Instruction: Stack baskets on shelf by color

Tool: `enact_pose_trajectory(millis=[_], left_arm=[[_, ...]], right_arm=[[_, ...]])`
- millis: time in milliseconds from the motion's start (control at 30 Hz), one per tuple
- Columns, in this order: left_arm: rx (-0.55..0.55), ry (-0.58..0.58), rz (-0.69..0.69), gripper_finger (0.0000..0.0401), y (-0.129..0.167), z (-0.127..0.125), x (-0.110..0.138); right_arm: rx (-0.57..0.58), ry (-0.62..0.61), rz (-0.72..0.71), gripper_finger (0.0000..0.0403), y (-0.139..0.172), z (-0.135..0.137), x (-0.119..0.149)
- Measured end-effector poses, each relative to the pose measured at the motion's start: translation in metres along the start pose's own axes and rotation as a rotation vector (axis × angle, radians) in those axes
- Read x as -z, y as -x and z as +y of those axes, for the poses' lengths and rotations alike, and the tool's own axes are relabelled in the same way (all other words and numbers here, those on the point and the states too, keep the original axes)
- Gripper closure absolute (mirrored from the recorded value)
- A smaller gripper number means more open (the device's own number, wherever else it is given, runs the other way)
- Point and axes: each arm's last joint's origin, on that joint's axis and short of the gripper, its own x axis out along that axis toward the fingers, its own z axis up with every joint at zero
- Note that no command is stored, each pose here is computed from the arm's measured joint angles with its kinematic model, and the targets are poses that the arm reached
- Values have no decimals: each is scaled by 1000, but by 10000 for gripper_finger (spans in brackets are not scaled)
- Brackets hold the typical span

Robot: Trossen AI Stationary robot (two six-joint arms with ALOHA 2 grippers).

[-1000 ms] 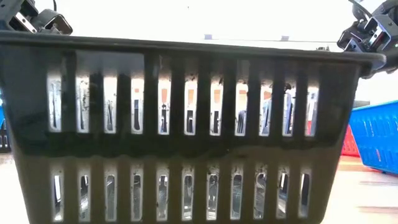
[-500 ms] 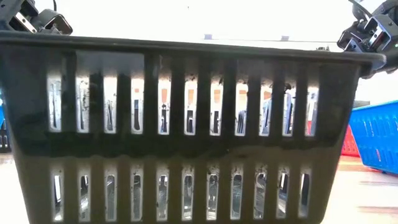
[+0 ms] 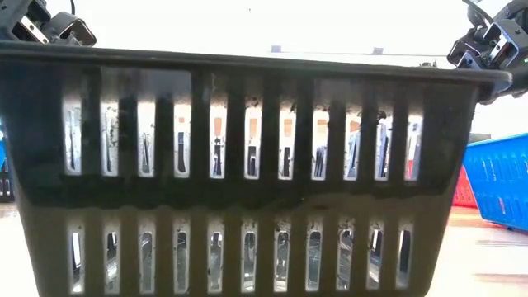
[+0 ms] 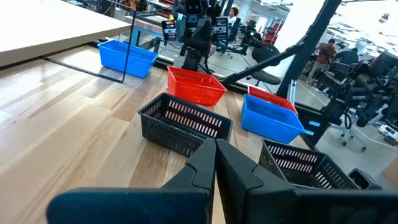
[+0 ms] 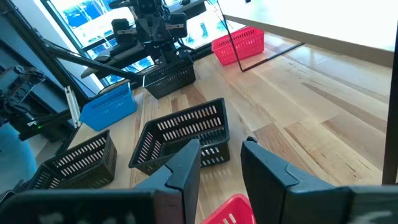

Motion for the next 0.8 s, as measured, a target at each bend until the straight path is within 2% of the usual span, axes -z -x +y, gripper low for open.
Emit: enact_pose_trajectory(millis=[133, 267, 367, 800], left_arm=[[-1, -5, -1, 398, 0, 0, 0], [-108, -174, -48, 398, 0, 3, -3], [-151, -250, -57, 398, 0, 4, -4], [-153, -216, -60, 398, 0, 4, -4]], right_arm=[[0, 0, 0, 300, 0, 0, 0], [0, 0, 0, 300, 0, 0, 0], [0, 0, 0, 300, 0, 0, 0], [0, 0, 0, 300, 0, 0, 0]])
